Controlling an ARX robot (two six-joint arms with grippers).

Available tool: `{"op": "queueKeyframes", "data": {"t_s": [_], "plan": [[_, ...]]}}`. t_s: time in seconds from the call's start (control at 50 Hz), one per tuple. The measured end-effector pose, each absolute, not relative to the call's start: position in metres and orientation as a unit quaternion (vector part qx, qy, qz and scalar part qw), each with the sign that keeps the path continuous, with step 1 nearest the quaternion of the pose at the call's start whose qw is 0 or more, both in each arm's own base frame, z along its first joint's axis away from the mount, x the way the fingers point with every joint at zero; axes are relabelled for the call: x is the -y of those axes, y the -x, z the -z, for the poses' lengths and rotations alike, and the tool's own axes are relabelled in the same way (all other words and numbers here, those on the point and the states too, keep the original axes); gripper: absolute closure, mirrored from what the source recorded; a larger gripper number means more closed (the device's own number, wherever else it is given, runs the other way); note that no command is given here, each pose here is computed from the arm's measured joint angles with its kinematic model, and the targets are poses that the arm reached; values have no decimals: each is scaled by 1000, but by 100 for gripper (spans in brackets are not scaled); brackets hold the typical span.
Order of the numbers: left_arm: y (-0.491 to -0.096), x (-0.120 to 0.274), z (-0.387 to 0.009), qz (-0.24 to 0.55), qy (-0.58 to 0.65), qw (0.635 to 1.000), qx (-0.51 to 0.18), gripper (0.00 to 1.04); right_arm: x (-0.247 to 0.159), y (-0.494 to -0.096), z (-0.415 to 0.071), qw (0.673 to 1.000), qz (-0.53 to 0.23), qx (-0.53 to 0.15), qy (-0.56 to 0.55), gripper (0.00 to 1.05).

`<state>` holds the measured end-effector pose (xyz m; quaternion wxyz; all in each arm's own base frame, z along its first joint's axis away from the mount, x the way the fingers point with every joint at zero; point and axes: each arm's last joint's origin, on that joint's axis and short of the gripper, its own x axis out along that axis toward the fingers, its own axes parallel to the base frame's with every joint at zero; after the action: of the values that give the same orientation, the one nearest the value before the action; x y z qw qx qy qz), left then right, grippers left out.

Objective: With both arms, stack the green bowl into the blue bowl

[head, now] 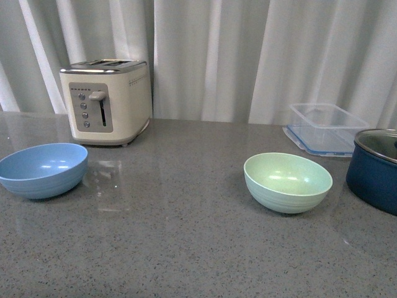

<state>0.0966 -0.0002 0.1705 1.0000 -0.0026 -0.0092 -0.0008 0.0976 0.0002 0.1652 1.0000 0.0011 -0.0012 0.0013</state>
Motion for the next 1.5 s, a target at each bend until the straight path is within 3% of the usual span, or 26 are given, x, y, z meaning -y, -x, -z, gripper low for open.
{"op": "queueKeyframes", "data": {"t_s": [0.6,0.74,0.92,1.3,1.5], "plan": [[-97,0,-171,0,2,1000,9,7,0,-98,-165,1000,-1,1,-1,10],[-102,6,-171,-94,-31,995,-8,7,0,-98,-165,1000,-1,1,-1,10],[-118,13,-196,-62,-39,997,-11,7,0,-98,-165,1000,-2,1,-1,10],[-206,-16,-263,-68,100,989,-82,7,0,-98,-165,1000,-2,1,-1,10],[-262,-28,-270,-89,165,970,-153,7,0,-98,-165,1000,-2,1,-1,10]]}}
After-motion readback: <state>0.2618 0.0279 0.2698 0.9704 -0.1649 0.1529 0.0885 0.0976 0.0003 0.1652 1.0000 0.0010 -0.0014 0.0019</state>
